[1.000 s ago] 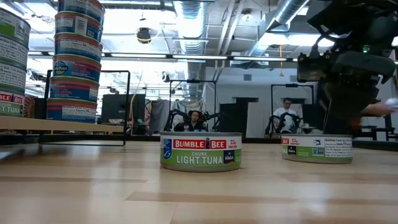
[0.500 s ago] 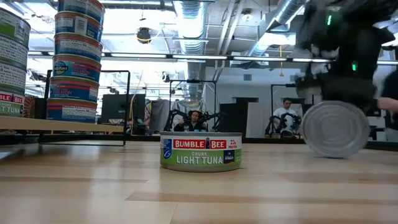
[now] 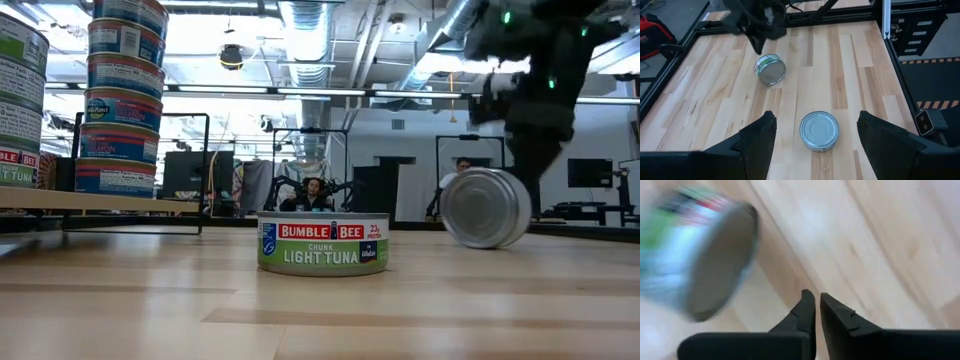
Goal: Stack canned seafood by type on shelf
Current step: Stack the right green and white tuna can on the green and white tuna can on the shelf
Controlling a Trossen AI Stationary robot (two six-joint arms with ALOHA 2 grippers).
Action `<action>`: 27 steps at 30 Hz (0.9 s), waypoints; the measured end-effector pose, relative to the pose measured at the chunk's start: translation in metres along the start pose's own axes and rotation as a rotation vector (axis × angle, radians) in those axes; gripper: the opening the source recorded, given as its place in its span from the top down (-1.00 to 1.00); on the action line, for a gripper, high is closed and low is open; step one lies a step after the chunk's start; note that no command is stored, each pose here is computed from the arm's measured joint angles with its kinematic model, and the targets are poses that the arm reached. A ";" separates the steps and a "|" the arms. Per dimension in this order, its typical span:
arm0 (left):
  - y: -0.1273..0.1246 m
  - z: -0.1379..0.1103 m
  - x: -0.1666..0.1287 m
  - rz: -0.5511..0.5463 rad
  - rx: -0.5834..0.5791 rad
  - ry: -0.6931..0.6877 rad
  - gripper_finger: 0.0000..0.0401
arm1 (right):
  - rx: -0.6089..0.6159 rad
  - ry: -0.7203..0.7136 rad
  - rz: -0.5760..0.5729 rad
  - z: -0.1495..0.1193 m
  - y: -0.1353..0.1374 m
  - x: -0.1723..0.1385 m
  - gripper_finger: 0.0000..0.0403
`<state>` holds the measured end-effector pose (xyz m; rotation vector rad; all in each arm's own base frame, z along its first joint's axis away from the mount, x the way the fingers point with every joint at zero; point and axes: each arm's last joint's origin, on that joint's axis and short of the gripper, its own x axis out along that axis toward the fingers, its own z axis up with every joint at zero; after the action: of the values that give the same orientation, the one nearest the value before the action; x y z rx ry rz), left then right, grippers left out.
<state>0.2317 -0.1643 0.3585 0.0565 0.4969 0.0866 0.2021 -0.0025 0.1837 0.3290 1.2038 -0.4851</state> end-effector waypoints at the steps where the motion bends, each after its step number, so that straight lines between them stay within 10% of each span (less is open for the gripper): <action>1: 0.000 0.000 0.000 0.000 0.000 0.000 -0.32 | -0.011 -0.033 0.016 0.001 0.000 -0.007 0.71; 8: 0.002 0.001 0.001 0.022 -0.008 -0.008 -0.32 | -0.131 -0.182 0.114 -0.013 0.021 -0.034 0.46; 19: 0.011 0.004 0.008 0.055 -0.017 -0.004 -0.32 | 0.017 -0.416 0.035 -0.027 0.059 -0.033 -0.56; 27: 0.011 0.004 0.008 0.049 -0.026 -0.001 -0.32 | 0.048 -0.553 -0.085 -0.034 0.084 -0.012 -0.62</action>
<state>0.2398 -0.1524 0.3588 0.0428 0.4933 0.1409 0.2149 0.0876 0.1832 0.1668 0.6702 -0.6307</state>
